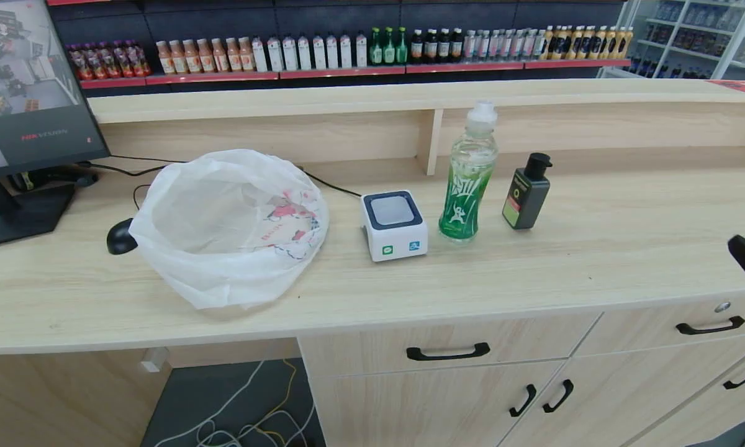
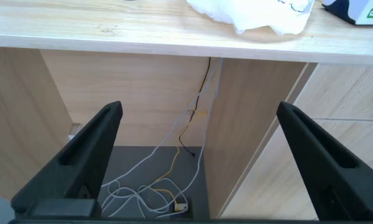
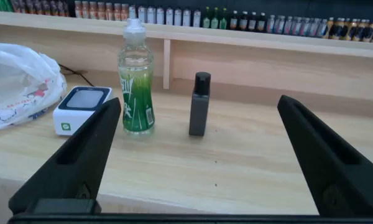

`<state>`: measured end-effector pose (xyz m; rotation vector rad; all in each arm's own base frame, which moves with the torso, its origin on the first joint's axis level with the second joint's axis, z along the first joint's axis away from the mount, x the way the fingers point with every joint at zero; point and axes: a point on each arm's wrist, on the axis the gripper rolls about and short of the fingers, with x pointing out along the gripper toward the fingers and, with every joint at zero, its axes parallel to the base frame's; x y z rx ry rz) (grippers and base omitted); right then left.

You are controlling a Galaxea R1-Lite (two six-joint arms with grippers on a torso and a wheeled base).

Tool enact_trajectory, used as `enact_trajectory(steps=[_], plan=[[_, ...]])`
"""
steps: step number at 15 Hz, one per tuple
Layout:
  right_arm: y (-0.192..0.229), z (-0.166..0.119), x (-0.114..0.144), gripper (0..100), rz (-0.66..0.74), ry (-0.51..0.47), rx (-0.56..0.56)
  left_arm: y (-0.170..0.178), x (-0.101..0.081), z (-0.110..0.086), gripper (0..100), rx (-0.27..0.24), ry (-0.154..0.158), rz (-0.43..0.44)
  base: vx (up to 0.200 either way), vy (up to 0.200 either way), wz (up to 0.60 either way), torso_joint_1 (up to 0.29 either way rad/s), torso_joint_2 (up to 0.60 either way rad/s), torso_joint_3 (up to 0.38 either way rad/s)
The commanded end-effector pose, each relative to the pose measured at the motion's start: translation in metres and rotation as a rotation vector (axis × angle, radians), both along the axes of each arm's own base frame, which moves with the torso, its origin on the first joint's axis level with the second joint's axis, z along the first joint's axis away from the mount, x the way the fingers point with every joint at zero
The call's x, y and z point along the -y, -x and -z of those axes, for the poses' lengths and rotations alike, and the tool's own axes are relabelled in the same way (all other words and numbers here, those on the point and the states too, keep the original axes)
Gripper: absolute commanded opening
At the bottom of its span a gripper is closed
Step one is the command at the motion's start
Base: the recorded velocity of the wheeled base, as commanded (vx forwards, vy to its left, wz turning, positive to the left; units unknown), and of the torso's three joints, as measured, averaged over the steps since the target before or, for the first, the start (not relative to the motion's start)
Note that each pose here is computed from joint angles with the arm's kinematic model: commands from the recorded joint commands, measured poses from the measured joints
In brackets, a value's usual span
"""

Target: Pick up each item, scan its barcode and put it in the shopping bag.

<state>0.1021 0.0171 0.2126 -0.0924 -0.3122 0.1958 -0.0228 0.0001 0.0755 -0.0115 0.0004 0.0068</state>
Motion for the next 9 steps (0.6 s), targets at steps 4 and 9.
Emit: enact_trajectory(steps=[4, 9], plan=[[-0.073, 0.011, -0.025, 100, -0.073, 0.012, -0.057, 0.0, 0.0, 0.0, 100, 0.0, 0.001, -0.001, 0.0, 0.0, 0.0, 0.0, 0.0, 0.0], [-0.115, 0.02, -0.038, 100, -0.058, 0.028, -0.081, 0.0, 0.0, 0.0, 100, 0.0, 0.001, -0.001, 0.0, 0.0, 0.0, 0.0, 0.0, 0.0]])
